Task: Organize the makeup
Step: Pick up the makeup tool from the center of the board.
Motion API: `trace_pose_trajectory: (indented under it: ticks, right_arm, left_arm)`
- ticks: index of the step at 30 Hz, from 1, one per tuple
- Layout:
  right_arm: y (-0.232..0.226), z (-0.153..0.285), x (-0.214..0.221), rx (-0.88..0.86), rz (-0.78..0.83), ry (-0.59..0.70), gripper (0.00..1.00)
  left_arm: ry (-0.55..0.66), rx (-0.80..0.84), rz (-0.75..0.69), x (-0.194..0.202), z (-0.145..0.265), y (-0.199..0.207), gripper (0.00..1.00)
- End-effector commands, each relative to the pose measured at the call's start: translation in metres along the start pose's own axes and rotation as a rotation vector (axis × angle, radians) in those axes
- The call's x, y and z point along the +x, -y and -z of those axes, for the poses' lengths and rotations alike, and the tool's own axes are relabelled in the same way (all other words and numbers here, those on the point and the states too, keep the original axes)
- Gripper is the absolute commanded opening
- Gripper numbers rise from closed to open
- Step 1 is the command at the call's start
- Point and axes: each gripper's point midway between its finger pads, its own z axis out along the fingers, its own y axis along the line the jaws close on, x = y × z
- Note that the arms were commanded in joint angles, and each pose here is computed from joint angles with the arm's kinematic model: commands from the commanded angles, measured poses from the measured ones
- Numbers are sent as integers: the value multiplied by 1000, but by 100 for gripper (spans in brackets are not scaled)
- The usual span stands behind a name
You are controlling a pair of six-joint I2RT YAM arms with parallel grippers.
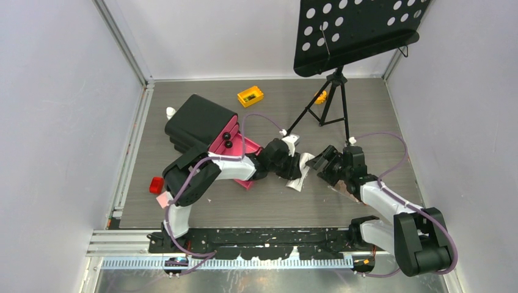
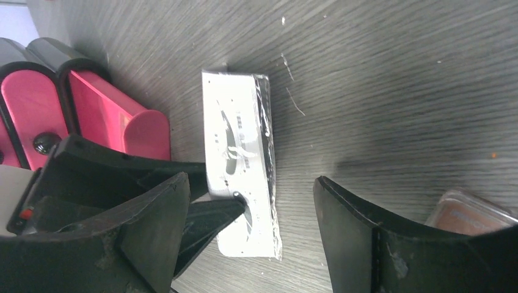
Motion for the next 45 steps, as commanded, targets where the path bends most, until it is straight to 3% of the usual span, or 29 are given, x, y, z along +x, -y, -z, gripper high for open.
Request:
trace_pose_trajectory:
  ticks: [1,11,15,18,24,31,37,45]
  right_arm:
    - [-18,-2,-13,-76,19,54,79]
    - [-24,-12,-5,-147,-40,22,79]
    - [-31,-9,-5,-186,-48,25,73]
    - [-38,-3,-9,-217,-50,48,62]
    - [-41,7,-13,-225,-43,88,29]
    - [-37,9,-16,-200,-45,107,1]
    - [-38,8,-16,-195,-33,101,0]
    - [-62,27,-31,-219,53,129,0]
  left_arm:
    - [39,81,9,-14,15,22,39]
    - [92,170,48,-31,30,44,39]
    - [89,172,49,-31,29,44,39]
    - [82,165,52,-28,27,41,39]
    - [73,142,61,-24,22,33,41]
    - [82,141,68,-29,22,33,55]
    - [129,173,42,-56,42,47,75]
    - [250,168,-106,-124,130,71,79]
